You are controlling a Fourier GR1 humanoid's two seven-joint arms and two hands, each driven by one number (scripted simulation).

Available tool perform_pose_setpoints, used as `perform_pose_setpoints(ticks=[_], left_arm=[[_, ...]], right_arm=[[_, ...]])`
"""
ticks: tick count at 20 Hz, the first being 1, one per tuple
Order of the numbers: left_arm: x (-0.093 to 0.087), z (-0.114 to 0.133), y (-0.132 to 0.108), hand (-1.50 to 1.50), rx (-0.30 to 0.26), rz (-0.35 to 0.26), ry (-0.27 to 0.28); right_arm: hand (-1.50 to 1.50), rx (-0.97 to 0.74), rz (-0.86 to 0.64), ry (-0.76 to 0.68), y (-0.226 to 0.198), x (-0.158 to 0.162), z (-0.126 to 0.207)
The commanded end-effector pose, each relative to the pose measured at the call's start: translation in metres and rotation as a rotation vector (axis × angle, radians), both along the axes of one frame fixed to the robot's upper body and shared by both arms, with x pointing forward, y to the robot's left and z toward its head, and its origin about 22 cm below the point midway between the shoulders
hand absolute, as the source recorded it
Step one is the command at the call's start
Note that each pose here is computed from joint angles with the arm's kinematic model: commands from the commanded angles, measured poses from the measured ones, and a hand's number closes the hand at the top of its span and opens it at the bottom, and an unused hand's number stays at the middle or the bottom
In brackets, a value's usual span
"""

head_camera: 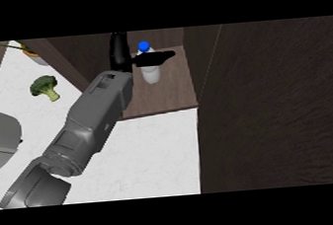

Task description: Pick up the bottled water, place it into the cabinet and close the cabinet

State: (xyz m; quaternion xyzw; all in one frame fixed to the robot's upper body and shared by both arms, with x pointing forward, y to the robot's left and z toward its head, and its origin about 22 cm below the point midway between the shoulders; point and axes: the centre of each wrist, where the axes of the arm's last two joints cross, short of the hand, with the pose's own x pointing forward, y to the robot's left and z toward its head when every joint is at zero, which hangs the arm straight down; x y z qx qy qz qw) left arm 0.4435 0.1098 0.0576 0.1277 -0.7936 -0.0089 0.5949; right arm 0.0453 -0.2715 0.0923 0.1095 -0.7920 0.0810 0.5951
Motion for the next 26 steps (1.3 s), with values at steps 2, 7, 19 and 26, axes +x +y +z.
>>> perform_pose_setpoints(ticks=[2, 7, 19, 26], left_arm=[[0.000, 0.009, -0.016, -1.50, -0.131, -0.143, -0.070], [-0.004, 0.011, -0.032, -1.50, -0.148, -0.179, -0.070], [-0.035, -0.036, -0.022, -1.50, -0.234, -0.266, -0.048], [-0.073, -0.041, -0.040, -1.50, -0.385, -0.452, -0.022]], right_arm=[[-1.50, 0.058, 0.004, -0.017, 0.007, 0.001, 0.012], [-1.50, 0.040, 0.007, 0.011, 0.009, -0.007, 0.020], [-1.50, 0.066, -0.039, 0.001, 0.023, -0.010, 0.031], [-1.50, 0.052, -0.028, 0.029, 0.021, -0.011, 0.030]])
